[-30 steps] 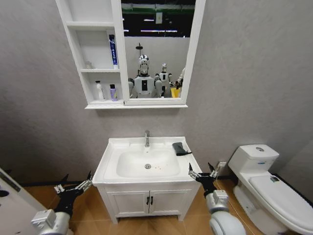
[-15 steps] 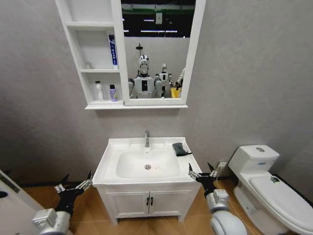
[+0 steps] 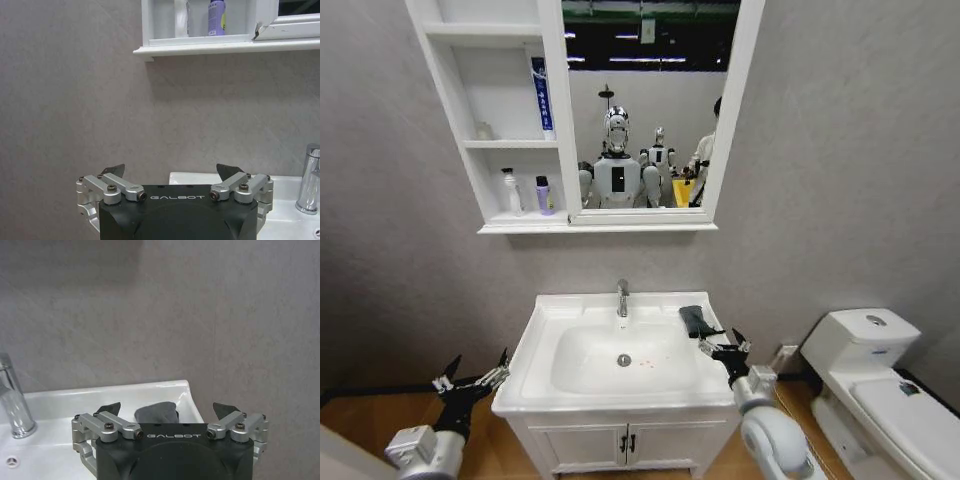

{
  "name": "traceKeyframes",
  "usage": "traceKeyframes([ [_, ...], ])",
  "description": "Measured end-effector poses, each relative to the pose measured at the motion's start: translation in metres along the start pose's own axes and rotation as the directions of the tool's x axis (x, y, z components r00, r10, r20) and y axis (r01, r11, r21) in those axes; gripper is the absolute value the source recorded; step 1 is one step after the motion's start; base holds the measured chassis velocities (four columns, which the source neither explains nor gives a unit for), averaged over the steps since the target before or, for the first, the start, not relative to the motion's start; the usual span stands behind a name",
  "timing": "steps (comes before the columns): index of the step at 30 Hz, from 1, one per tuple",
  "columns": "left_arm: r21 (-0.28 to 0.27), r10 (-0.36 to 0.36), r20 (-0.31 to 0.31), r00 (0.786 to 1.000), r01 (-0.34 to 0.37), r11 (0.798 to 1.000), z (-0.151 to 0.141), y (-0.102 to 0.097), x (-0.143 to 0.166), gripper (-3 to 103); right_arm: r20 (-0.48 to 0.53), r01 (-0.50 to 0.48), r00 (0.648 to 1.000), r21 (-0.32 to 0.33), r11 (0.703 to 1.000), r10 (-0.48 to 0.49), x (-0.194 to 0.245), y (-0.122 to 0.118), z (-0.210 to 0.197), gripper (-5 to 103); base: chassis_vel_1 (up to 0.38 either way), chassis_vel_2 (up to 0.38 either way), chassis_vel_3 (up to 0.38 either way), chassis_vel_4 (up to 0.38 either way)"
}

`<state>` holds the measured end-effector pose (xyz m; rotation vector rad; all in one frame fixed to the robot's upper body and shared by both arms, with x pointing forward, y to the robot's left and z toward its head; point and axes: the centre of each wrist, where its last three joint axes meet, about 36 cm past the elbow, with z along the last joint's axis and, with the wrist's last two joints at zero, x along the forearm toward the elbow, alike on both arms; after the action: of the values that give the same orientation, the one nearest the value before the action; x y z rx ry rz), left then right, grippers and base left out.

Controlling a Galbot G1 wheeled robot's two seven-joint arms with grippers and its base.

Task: Move facial cleanser and shampoo from washbasin to cabinet, then wipe washbasin with towel.

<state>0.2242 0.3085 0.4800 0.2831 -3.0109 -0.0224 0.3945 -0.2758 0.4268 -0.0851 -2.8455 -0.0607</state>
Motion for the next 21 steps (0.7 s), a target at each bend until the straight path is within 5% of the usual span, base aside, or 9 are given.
traceKeyframes([
  [6,0.000,-0.001,-0.001,1.000,0.001,1.000,0.000,0.000,0.000,100,-0.058,0.003,0.998,0.053,0.999,0.000,-0.062,-0.010,-0.028,100,0.058,-0.034,-0.040,0.036],
  [11,0.000,0.000,-0.001,1.000,0.000,1.000,0.000,0.000,0.000,100,-0.204,-0.015,0.979,0.008,1.000,0.017,-0.101,0.001,-0.026,100,0.000,0.000,0.000,0.000],
  [21,0.000,0.000,-0.001,1.000,0.000,1.000,0.000,0.000,0.000,100,-0.262,-0.049,0.964,-0.022,0.999,0.042,-0.155,0.004,-0.028,100,0.000,0.000,0.000,0.000],
])
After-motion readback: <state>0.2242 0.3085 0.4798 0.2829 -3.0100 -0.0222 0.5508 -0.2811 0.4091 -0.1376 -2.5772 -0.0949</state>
